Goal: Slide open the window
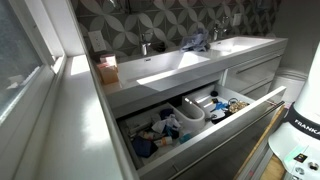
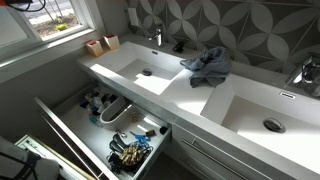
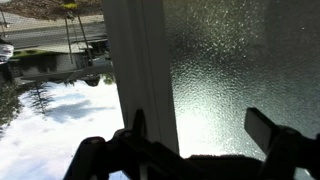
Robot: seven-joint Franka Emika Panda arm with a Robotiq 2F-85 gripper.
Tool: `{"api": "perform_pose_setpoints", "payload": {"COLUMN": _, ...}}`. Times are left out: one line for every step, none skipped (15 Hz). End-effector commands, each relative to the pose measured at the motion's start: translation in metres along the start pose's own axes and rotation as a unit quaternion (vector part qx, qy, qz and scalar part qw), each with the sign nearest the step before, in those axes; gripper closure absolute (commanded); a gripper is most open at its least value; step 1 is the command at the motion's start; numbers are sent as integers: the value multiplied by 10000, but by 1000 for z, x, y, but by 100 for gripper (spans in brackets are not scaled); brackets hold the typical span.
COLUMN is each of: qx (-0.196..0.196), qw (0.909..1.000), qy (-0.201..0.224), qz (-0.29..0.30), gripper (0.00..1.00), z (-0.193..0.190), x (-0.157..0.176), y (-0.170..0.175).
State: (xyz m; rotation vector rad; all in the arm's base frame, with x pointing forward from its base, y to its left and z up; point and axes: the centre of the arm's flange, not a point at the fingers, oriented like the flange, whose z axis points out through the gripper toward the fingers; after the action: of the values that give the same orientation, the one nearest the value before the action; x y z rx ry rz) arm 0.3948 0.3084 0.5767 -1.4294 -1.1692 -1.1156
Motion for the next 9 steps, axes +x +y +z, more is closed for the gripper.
{"api": "perform_pose_setpoints", "payload": {"qx": -12, "qw": 9995, "qy": 133, "qz": 290, "gripper": 0, "z": 11, "x": -2, "y": -17}}
{"api": "perform_pose_setpoints", "payload": {"qx": -63, "qw": 9993, "qy": 156, "qz": 326, "gripper": 0, "z": 6, "x": -1, "y": -11}}
{"api": "perform_pose_setpoints", "payload": {"qx": -271, "qw": 9988, "qy": 136, "qz": 392, "gripper": 0, "z": 2, "x": 0, "y": -4}}
{"api": "perform_pose_setpoints", "payload": {"qx": -486, "qw": 9975, "qy": 87, "qz": 502, "gripper": 0, "z": -3, "x": 0, "y": 3}}
{"api": "perform_pose_setpoints", "payload": {"qx": -717, "qw": 9957, "qy": -35, "qz": 587, "gripper": 0, "z": -9, "x": -1, "y": 9}}
{"api": "perform_pose_setpoints", "payload": {"qx": -912, "qw": 9934, "qy": -80, "qz": 688, "gripper": 0, "z": -15, "x": -2, "y": 15}}
{"api": "perform_pose_setpoints", "payload": {"qx": -1098, "qw": 9908, "qy": -121, "qz": 780, "gripper": 0, "z": -25, "x": -3, "y": 22}}
{"api": "perform_pose_setpoints", "payload": {"qx": -1272, "qw": 9881, "qy": -170, "qz": 849, "gripper": 0, "z": -36, "x": -3, "y": 28}}
{"api": "perform_pose_setpoints", "payload": {"qx": -1404, "qw": 9855, "qy": -179, "qz": 933, "gripper": 0, "z": -44, "x": -3, "y": 32}}
